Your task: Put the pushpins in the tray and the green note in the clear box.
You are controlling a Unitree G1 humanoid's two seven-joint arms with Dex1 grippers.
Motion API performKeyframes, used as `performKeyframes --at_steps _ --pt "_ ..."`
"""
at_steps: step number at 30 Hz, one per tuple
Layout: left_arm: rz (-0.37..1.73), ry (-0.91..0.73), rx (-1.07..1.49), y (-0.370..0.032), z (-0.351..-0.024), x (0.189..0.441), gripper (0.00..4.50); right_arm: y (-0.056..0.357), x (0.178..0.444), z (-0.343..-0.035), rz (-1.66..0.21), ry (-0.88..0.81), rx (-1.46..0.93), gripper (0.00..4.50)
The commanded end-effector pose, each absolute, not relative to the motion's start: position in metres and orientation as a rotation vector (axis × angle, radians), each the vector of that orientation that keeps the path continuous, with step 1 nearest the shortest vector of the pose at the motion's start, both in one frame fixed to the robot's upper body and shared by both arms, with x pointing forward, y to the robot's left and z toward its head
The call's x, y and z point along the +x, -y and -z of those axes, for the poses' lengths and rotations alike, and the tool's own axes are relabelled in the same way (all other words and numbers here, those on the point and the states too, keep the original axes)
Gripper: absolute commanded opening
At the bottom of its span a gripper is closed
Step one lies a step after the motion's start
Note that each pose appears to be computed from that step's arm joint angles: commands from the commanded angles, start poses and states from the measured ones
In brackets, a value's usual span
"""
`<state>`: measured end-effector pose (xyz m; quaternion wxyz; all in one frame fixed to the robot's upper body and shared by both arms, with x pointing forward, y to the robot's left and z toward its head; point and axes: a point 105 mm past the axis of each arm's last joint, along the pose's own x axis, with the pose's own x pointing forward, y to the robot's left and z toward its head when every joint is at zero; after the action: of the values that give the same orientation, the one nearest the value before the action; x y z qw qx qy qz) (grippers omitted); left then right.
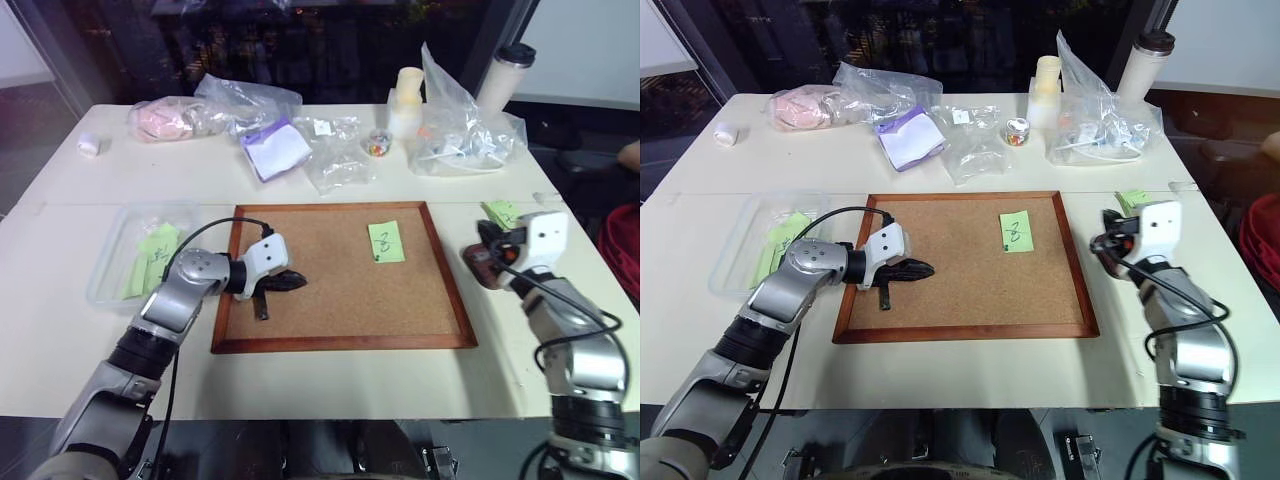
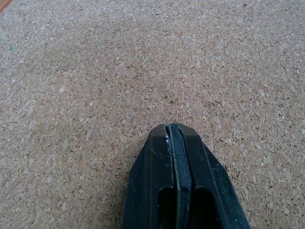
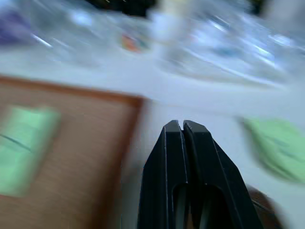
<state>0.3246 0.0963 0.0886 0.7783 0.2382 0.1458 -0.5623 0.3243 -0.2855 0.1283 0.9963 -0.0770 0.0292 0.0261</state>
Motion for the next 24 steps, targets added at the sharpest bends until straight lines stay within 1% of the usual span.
performKeyframes --at_steps 1,8,11,12,13,16,18,24 --pt "1.220 -0.478 0.507 -0.102 -0.050 0.315 0.00 0.301 0.320 -0.129 -0.012 -0.070 -0.169 0.05" --pt "1.226 -0.475 0.511 -0.101 -0.049 0.316 0.00 0.308 0.319 -0.117 -0.001 -0.111 -0.147 0.05" --pt "1.221 -0.478 0.514 -0.103 -0.049 0.317 0.00 0.312 0.318 -0.114 0.010 -0.121 -0.156 0.91" --pt "1.221 -0.478 0.515 -0.103 -0.049 0.317 0.00 0.313 0.318 -0.114 0.012 -0.121 -0.157 1.36" --pt "1.219 -0.479 0.515 -0.103 -0.049 0.317 0.00 0.314 0.318 -0.114 0.012 -0.123 -0.156 1.94" --pt "1.216 -0.480 0.516 -0.104 -0.049 0.317 0.00 0.313 0.317 -0.113 0.008 -0.126 -0.150 3.37" --pt "1.215 -0.479 0.517 -0.104 -0.049 0.317 0.00 0.314 0.318 -0.113 0.010 -0.125 -0.147 4.42" --pt "1.212 -0.475 0.517 -0.104 -0.049 0.317 0.00 0.316 0.318 -0.116 0.024 -0.116 -0.129 4.48"
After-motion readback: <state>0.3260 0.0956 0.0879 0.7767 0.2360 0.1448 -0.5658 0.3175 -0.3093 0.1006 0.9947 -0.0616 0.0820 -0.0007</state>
